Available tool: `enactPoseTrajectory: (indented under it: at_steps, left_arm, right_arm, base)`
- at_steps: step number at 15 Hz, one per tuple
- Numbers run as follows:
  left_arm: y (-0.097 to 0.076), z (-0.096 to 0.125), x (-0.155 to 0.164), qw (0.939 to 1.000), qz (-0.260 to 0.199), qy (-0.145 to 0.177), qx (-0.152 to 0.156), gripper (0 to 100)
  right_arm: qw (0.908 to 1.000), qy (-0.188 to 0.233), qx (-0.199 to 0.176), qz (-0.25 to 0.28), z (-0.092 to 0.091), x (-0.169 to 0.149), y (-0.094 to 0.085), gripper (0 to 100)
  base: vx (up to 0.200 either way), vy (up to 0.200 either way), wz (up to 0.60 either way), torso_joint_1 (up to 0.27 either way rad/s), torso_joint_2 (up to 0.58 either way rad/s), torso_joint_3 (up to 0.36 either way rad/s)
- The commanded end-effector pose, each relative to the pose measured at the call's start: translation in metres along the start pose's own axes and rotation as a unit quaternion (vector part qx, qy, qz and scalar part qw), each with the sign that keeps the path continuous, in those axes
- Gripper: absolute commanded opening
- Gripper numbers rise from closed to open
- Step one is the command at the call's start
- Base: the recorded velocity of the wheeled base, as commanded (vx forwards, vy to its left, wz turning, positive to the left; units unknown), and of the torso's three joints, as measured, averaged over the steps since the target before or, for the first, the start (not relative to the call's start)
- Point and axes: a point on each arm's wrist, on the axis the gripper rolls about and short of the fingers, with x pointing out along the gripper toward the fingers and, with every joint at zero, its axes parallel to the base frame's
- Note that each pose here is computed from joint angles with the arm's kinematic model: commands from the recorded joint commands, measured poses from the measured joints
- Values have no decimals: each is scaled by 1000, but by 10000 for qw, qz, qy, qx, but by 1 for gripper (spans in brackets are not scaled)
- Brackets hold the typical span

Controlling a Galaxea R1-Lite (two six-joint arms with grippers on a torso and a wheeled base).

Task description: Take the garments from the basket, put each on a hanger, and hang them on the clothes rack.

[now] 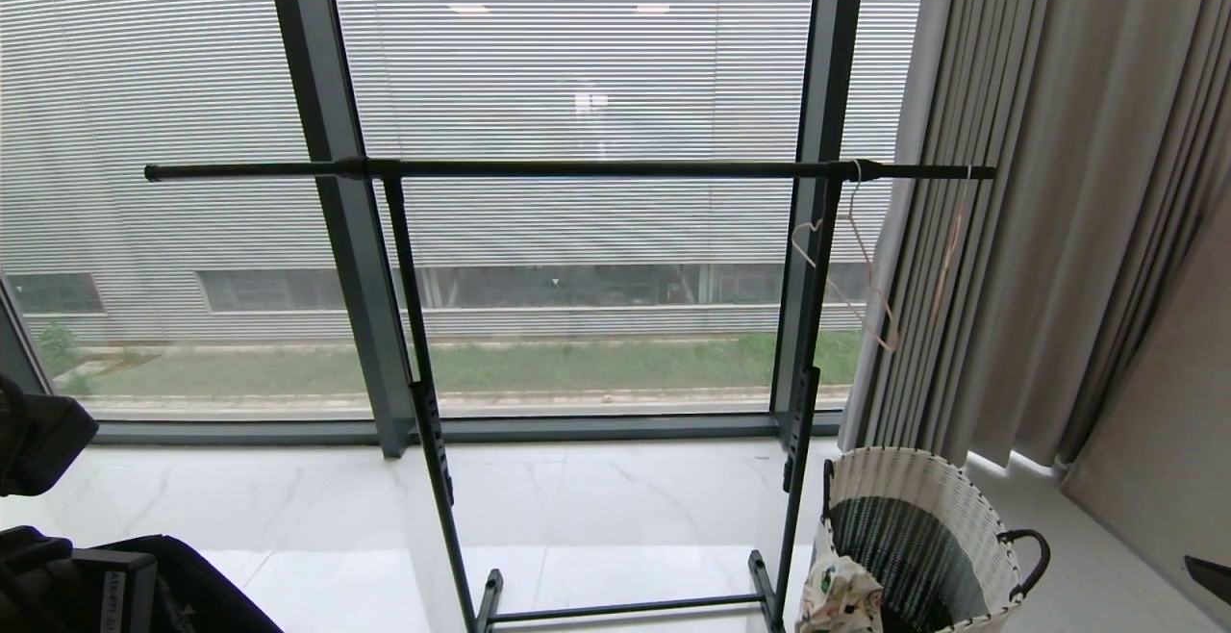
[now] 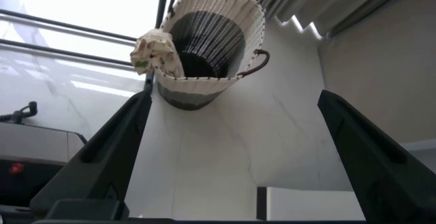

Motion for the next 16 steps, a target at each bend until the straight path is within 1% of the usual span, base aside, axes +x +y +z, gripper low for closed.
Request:
enactPoseTrajectory:
  at_steps: [1, 6, 8, 10, 12, 14, 16]
  left_arm:
    - [0, 0, 1, 10000, -2, 25, 7, 0]
    - [0, -1, -1, 10000, 7, -13, 0, 0]
    - [0, -1, -1, 10000, 7, -13, 0, 0]
    - [0, -1, -2, 10000, 1, -43, -7, 0]
    - [0, -3, -2, 10000, -15, -29, -3, 0]
    - [0, -5, -1, 10000, -17, 17, 6, 0]
    - [0, -5, -1, 10000, -17, 17, 6, 0]
  right_arm:
    - [10000, 71, -6, 21, 1, 3, 0, 100]
    - [10000, 98, 7, 12, 1, 4, 0, 100]
    - [9999, 135, 4, 22, -2, 5, 1, 100]
    - [9999, 138, -4, 39, -6, 6, 2, 100]
    - [10000, -5, -8, 40, -9, 12, 4, 100]
    - [9999, -97, -53, 85, -12, 16, 5, 100]
    - [9999, -90, -61, 87, -13, 17, 6, 100]
  base:
    - [0, 0, 0, 232, -520, -290]
    - [0, 0, 0, 240, -527, -289]
    - [0, 0, 0, 217, -481, -249]
    - [0, 0, 0, 88, -171, -97]
    - [0, 0, 0, 18, -38, -18]
    - [0, -200, 0, 12, -17, -5]
    - [0, -200, 0, 2, -2, 5]
